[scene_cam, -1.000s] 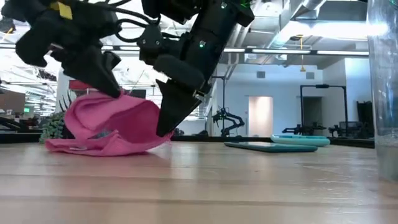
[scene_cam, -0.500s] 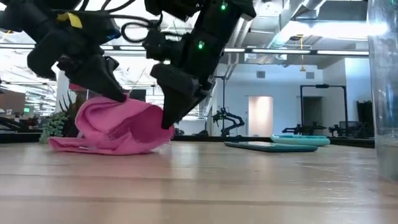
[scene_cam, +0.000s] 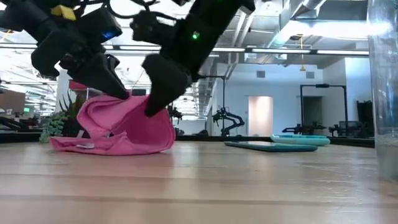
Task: Apply microfiber cloth
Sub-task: Fold the pink microfiber cloth
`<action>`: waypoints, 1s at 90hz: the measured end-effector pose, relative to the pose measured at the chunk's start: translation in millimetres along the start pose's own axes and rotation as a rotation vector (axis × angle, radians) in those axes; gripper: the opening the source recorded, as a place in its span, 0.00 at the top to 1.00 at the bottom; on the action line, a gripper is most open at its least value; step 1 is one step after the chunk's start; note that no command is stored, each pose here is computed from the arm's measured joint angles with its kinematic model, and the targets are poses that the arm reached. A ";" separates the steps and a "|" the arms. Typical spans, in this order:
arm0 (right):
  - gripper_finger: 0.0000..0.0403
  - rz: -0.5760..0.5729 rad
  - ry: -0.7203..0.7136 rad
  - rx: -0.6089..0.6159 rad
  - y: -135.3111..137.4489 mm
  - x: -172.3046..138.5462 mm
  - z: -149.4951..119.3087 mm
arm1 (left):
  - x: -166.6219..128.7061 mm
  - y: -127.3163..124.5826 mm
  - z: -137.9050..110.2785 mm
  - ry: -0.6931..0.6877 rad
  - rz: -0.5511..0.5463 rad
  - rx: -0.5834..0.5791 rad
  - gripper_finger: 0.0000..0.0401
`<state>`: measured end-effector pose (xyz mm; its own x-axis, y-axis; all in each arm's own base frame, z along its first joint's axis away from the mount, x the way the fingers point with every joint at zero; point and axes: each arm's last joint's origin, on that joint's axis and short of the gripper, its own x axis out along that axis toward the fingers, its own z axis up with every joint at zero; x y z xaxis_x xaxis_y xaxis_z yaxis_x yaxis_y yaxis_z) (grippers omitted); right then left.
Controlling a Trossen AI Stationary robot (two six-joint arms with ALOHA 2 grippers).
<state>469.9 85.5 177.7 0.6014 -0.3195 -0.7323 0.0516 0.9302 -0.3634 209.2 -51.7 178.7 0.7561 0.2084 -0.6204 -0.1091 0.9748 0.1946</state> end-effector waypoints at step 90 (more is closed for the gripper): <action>0.66 -0.151 0.211 0.221 -45.4 32.3 -28.1 | -5.0 0.6 -25.9 0.245 0.031 -0.041 0.77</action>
<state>464.7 27.8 154.4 0.3972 -0.4652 -0.7911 0.3132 0.8790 -0.3596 188.7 -50.1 162.2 0.5735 0.2464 -0.7813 -0.1599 0.9690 0.1883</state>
